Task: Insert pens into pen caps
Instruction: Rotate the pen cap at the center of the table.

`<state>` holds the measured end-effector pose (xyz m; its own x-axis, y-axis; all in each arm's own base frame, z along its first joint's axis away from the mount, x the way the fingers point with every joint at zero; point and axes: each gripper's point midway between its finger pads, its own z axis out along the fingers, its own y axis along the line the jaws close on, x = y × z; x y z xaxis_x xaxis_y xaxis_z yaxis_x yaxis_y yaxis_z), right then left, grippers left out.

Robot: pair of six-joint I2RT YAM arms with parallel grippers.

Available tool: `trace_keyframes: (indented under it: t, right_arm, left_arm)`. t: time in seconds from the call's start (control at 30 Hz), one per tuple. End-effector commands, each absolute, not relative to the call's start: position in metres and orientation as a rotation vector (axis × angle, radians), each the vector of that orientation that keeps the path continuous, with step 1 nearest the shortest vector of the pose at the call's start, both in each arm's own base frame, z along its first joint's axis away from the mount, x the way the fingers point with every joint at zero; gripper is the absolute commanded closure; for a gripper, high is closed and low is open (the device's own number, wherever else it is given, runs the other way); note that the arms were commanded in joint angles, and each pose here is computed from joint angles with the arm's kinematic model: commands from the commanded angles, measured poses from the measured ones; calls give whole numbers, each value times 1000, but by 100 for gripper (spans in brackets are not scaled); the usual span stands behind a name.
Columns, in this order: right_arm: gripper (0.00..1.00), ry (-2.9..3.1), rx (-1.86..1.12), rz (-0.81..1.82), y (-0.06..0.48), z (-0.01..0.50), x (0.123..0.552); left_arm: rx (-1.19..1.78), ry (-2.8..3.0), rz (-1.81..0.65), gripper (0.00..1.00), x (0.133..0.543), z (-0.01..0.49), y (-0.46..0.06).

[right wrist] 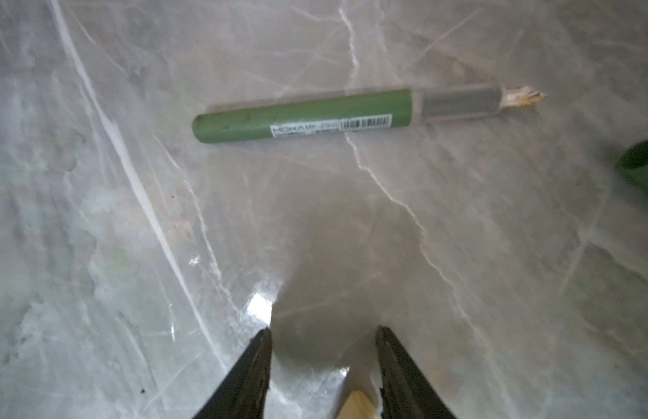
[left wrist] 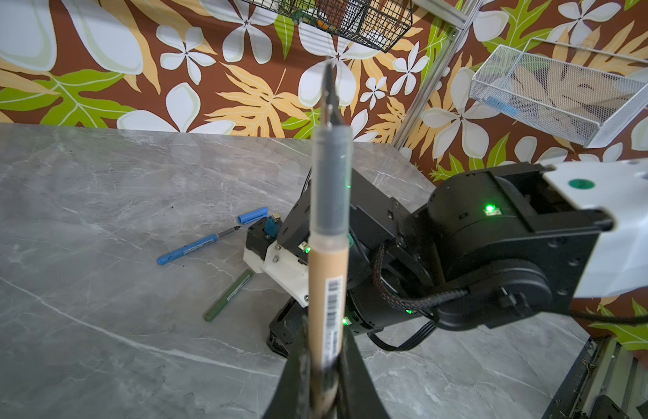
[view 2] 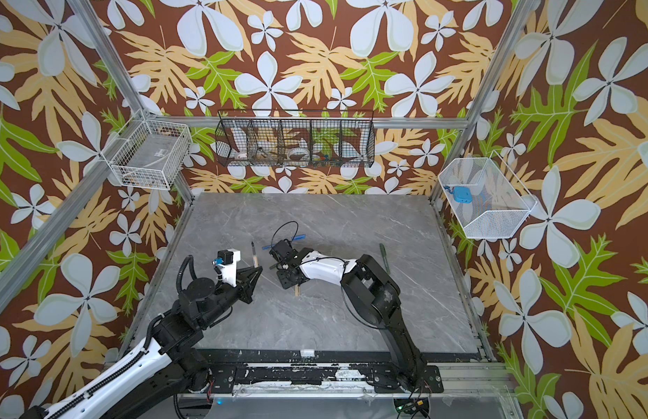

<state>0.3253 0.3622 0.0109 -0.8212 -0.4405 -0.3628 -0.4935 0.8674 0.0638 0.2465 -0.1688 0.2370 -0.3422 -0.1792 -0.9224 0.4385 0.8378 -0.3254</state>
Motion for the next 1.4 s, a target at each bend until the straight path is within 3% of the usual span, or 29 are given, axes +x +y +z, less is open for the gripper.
trace_keyframes:
  t: [0.0, 0.4, 0.8, 1.37]
  right_arm:
    - [50, 2897, -699, 43, 315, -10, 287]
    - [50, 2911, -617, 75, 310, 1, 275]
    - [59, 2930, -749, 52, 324, -20, 269]
    - [69, 2942, -851, -49, 300, -24, 256]
  left_arm:
    - [192, 1797, -651, 100, 247, 240, -169]
    - [209, 1804, -661, 100, 247, 237, -173]
    - [213, 1812, -664, 100, 247, 233, -174]
    - [221, 1803, -677, 100, 247, 232, -177]
